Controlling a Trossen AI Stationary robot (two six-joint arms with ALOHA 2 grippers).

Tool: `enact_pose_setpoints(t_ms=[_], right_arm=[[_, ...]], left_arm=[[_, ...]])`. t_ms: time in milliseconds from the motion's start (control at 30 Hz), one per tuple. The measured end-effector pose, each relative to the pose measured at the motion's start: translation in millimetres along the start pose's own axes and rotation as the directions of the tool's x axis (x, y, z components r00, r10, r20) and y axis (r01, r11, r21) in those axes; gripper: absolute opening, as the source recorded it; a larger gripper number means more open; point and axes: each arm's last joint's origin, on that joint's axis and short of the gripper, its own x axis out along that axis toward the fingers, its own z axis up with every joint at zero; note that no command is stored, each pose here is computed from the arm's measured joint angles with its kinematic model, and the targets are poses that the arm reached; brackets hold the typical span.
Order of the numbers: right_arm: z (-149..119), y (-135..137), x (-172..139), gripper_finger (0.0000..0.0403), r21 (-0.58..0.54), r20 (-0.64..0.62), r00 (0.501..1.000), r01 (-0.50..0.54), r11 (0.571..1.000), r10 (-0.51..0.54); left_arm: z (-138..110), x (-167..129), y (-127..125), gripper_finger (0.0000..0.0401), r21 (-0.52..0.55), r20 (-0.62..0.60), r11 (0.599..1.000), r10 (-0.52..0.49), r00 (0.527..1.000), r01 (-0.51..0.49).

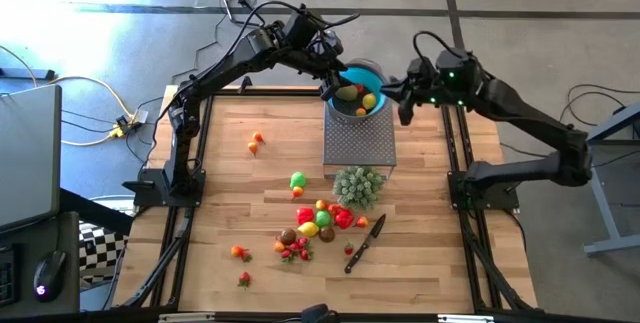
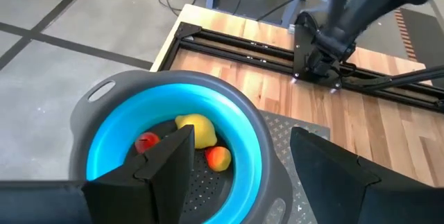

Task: Pick & Place Fruit
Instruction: Put the black knife on the shelf

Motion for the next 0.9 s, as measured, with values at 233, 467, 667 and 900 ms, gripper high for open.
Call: enact_pose_setpoints(t_ms=[233,467,667,900], right_arm=[[-5.5,17.9,-4.0,0.0013,-0.016,-0.043,0.997,-0.072,0.997,0.071],[-7.7,33.7,-3.2,0.0003,-0.044,-0.048,0.994,-0.102,0.994,0.1],[-9.1,41.9,-3.2,0.0004,-0.066,-0.042,0.998,-0.057,0.996,0.054],[-9.9,47.4,-3.5,0.0004,-0.054,-0.044,0.996,-0.08,0.995,0.078]], left_arm=[[0.1,0.2,-0.8,0.0233,-0.008,0.0,1.0,0.0,1.0,0.0],[0.5,-9.2,-12.0,0.0174,0.015,-0.016,1.0,-0.009,1.0,0.009],[-2.9,-20.8,-17.6,0.0104,0.045,-0.063,0.999,-0.019,0.998,0.022],[-2.9,-24.9,-31.3,0.0053,0.089,-0.072,0.991,-0.094,0.993,0.101]])
